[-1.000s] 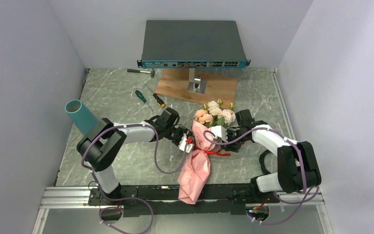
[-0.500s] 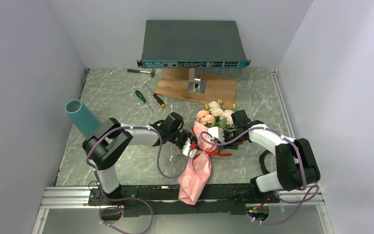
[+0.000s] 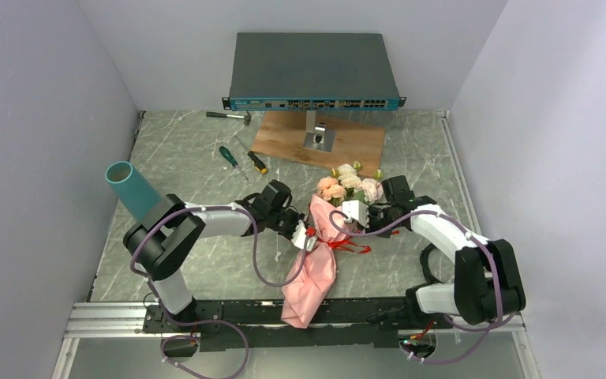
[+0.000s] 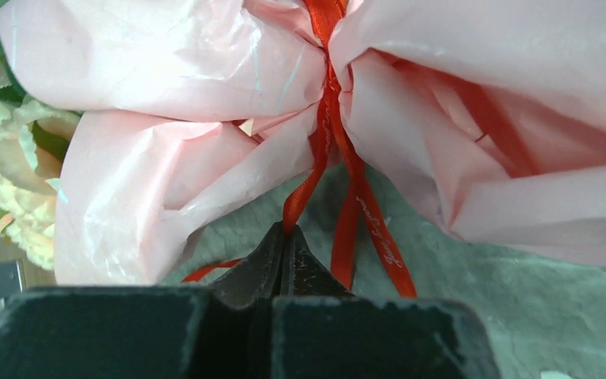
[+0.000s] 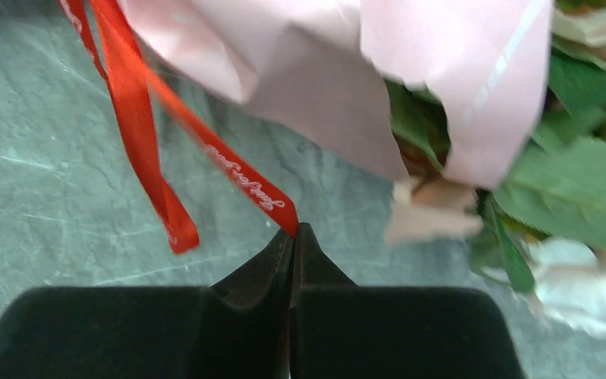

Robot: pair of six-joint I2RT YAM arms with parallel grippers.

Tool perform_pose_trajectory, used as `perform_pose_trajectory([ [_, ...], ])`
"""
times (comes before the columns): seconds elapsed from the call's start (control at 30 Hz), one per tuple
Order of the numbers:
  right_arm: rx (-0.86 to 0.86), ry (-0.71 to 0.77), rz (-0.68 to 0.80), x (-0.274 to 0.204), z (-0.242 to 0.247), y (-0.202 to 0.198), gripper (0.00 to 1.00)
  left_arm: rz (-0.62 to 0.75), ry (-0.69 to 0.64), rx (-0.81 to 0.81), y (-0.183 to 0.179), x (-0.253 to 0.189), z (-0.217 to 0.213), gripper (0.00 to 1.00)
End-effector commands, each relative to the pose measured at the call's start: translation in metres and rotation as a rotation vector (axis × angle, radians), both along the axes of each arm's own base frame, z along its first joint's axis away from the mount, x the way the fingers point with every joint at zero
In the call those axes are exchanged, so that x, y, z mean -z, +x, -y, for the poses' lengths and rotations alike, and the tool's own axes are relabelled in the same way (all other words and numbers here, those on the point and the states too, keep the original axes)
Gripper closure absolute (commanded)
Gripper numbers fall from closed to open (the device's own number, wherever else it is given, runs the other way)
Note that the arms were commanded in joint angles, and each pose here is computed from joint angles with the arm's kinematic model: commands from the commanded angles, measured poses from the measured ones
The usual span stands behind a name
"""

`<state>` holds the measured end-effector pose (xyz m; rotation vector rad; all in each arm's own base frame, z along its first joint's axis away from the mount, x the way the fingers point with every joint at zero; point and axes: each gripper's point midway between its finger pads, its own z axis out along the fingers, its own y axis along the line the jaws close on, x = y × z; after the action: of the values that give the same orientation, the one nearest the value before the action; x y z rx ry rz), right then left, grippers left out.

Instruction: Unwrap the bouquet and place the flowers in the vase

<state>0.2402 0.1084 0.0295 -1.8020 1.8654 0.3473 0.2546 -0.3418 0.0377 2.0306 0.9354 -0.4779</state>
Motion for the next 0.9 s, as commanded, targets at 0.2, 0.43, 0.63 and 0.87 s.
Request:
perform_pose_trajectory([
  [0.2,0.057,-0.098,0.044,-0.007,0.033,0.0,1.0,-0.043,0.034,-0.144,0.006,-0.017,-0.031,1.0],
  [0.43,0.104,-0.135,0.028,-0.005,0.05,-0.002,1.0,-0.093,0.074,-0.222,0.003,-0.015,-0.055,1.0],
  [0.63,0.11,-0.168,0.019,-0.001,0.062,-0.007,1.0,-0.126,0.095,-0.293,0.002,-0.014,-0.071,1.0],
  [0.87,0.136,-0.206,0.006,0.006,0.08,-0.011,1.0,-0.155,0.135,-0.354,-0.003,-0.01,-0.097,1.0],
])
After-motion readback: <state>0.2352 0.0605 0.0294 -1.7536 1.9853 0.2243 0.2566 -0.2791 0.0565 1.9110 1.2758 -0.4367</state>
